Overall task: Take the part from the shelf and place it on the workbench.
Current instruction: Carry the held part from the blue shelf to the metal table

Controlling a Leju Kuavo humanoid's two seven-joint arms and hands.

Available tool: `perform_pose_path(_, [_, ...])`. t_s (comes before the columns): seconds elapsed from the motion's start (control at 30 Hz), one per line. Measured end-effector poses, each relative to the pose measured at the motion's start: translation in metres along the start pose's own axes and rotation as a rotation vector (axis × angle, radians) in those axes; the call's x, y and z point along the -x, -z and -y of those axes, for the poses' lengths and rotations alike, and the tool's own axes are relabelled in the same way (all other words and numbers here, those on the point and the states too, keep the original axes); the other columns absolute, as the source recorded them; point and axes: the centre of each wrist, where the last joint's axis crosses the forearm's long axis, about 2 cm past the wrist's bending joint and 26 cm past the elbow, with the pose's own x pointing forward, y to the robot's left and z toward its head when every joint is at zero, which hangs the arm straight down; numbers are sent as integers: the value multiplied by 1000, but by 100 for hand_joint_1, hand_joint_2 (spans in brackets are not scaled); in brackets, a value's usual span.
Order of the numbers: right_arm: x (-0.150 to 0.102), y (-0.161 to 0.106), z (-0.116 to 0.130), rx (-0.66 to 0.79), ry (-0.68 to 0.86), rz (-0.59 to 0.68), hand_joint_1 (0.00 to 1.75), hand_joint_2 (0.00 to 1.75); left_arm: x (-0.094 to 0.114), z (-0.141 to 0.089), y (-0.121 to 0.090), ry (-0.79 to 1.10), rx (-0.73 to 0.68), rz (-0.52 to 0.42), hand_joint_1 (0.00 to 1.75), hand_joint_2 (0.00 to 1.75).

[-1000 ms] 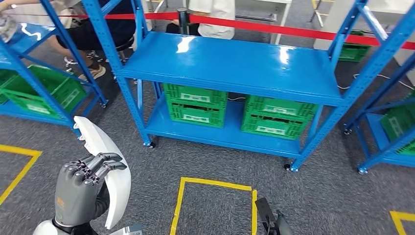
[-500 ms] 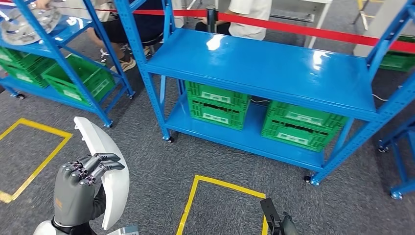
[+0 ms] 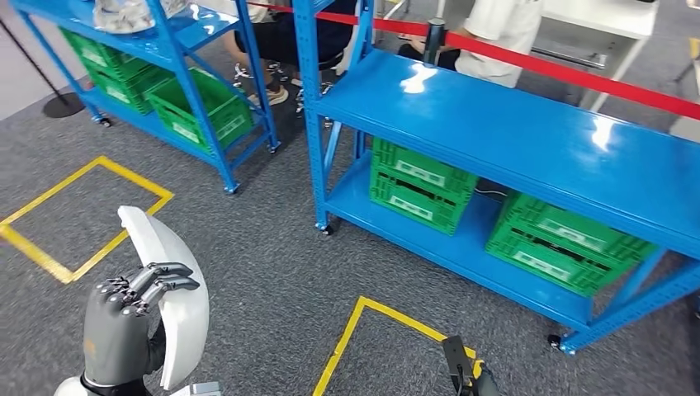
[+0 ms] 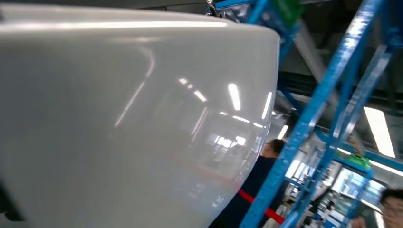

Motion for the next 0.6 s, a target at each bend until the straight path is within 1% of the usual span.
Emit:
perform_pose_path(0.1, [3, -2, -5, -4, 21, 2, 0, 0, 0, 1, -13, -1, -21, -31, 175, 175])
perform_pose_path(0.23, [3, -4, -9, -28, -5, 20, 0, 0, -11, -2, -33, 70, 3, -66, 175, 175])
perform_pose_path(0.3, [3, -4, -9, -34, -7, 26, 0, 0, -15, -4, -40, 85, 10, -80, 175, 175])
perform_pose_path(0.47, [4, -4, -9, -38, -3, 57, 0, 0, -17, -9, -45, 159, 28, -117, 175, 175])
perform_pose_path(0.6, [1, -2, -7, -33, -1, 40, 0, 0, -17, -10, -45, 211, 44, -153, 175, 175])
